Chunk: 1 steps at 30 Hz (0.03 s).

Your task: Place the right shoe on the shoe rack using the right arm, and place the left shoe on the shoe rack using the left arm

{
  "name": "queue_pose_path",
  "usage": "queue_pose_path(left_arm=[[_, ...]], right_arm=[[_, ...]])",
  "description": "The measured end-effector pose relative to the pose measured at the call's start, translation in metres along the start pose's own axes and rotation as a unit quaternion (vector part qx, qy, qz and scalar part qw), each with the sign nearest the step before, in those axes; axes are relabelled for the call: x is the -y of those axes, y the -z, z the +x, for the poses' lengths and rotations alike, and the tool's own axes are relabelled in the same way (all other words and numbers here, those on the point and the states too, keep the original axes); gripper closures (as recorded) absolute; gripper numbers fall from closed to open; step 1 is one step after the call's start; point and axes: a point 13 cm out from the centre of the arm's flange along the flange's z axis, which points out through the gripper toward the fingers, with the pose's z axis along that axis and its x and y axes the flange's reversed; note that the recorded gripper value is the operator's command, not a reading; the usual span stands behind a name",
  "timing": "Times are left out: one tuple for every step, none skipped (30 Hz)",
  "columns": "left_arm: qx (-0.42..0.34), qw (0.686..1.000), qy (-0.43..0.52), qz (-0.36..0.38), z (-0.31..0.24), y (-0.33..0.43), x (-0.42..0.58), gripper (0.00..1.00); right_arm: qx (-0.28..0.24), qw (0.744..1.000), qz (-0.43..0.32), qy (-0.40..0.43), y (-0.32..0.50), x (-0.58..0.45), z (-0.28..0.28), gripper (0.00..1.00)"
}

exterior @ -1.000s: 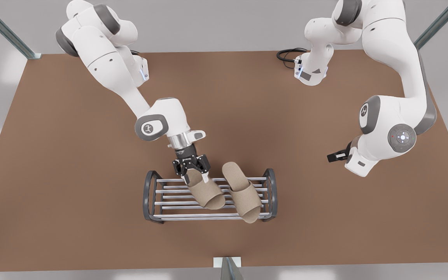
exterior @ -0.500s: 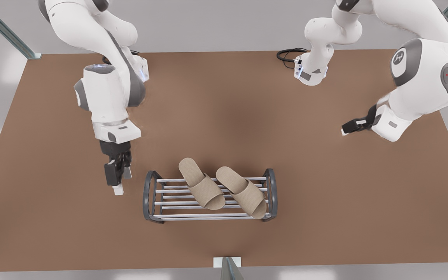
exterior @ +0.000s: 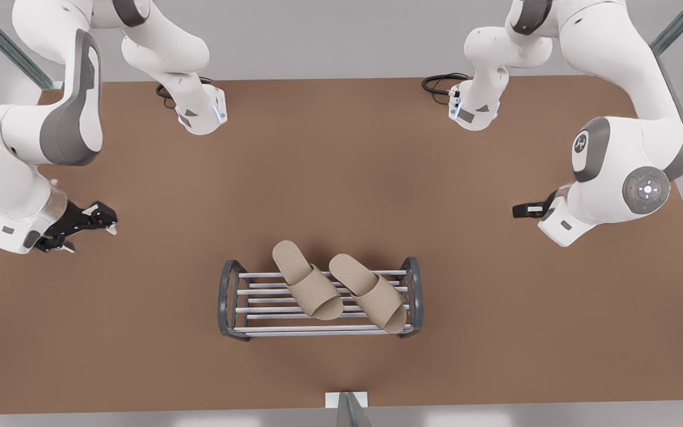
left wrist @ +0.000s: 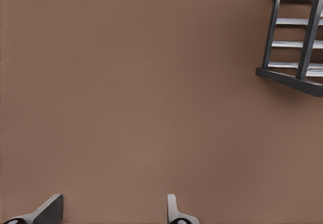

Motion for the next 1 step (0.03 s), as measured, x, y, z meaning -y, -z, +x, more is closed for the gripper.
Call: queue_pose_path(left_arm=[[0.003, 1.000, -0.003, -0.004, -0.0029, -0.0010, -0.0016, 0.00]], right_arm=[[-0.003, 1.000, -0.001, -0.023, 0.0033, 0.0049, 0.0061, 0.00]])
